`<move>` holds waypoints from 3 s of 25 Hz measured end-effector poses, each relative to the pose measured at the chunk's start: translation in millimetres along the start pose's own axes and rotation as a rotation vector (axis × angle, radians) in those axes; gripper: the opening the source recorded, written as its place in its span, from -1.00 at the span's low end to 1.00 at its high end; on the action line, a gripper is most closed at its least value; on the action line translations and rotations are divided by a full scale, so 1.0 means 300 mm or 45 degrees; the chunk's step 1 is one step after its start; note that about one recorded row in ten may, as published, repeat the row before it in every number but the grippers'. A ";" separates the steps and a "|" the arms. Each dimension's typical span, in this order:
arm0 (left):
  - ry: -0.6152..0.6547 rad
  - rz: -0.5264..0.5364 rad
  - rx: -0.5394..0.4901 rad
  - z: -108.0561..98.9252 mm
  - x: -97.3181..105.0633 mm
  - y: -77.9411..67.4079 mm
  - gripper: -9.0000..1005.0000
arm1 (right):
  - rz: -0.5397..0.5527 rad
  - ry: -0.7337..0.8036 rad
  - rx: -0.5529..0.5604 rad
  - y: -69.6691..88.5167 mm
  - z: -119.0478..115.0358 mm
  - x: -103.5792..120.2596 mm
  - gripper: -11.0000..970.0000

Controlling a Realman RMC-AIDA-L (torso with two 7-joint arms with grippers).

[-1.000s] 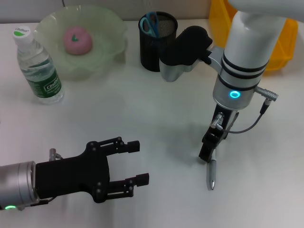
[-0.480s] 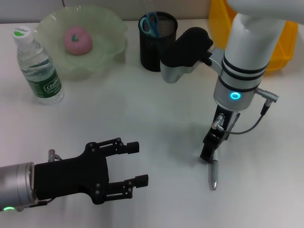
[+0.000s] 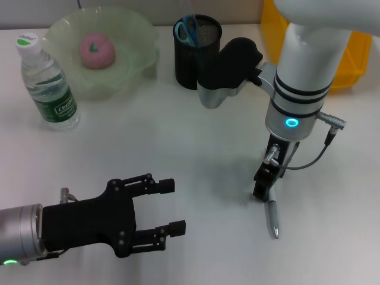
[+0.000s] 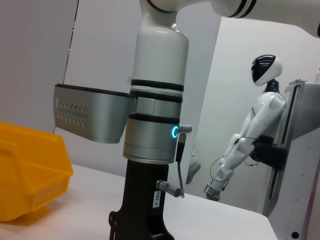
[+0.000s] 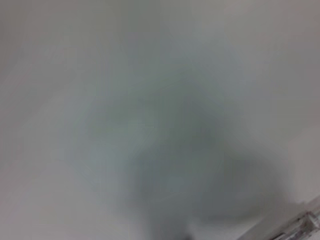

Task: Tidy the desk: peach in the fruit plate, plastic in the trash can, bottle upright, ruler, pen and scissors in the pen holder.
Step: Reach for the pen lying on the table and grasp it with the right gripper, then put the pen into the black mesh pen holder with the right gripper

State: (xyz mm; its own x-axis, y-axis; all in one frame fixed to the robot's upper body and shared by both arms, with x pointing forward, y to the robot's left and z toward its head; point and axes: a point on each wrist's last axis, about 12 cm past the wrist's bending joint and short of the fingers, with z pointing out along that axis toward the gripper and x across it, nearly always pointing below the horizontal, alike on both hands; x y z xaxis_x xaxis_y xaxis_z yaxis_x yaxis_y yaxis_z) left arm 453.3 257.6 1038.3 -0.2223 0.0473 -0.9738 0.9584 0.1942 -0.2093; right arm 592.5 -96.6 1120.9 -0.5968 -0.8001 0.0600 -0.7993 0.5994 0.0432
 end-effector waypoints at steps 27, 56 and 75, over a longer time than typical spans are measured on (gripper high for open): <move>0.006 -0.009 0.004 -0.001 -0.010 0.011 0.48 | -0.026 -0.005 0.010 0.005 -0.021 -0.007 -0.72; 0.005 -0.003 0.013 0.006 -0.018 0.017 0.48 | -0.032 0.015 -0.005 0.000 0.010 0.017 -0.37; 0.006 -0.017 0.019 0.012 -0.025 0.022 0.48 | -0.088 -0.534 -0.229 -0.067 -0.137 0.060 -0.71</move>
State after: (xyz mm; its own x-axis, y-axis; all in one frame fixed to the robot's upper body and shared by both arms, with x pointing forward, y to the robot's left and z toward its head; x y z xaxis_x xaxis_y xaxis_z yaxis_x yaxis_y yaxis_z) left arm 461.9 255.1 1043.8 -0.2361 0.0493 -0.9705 0.9578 0.1803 -0.2239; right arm 600.8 -122.3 1162.2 -0.5491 -0.7558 -0.3566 -0.8354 0.5088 0.2078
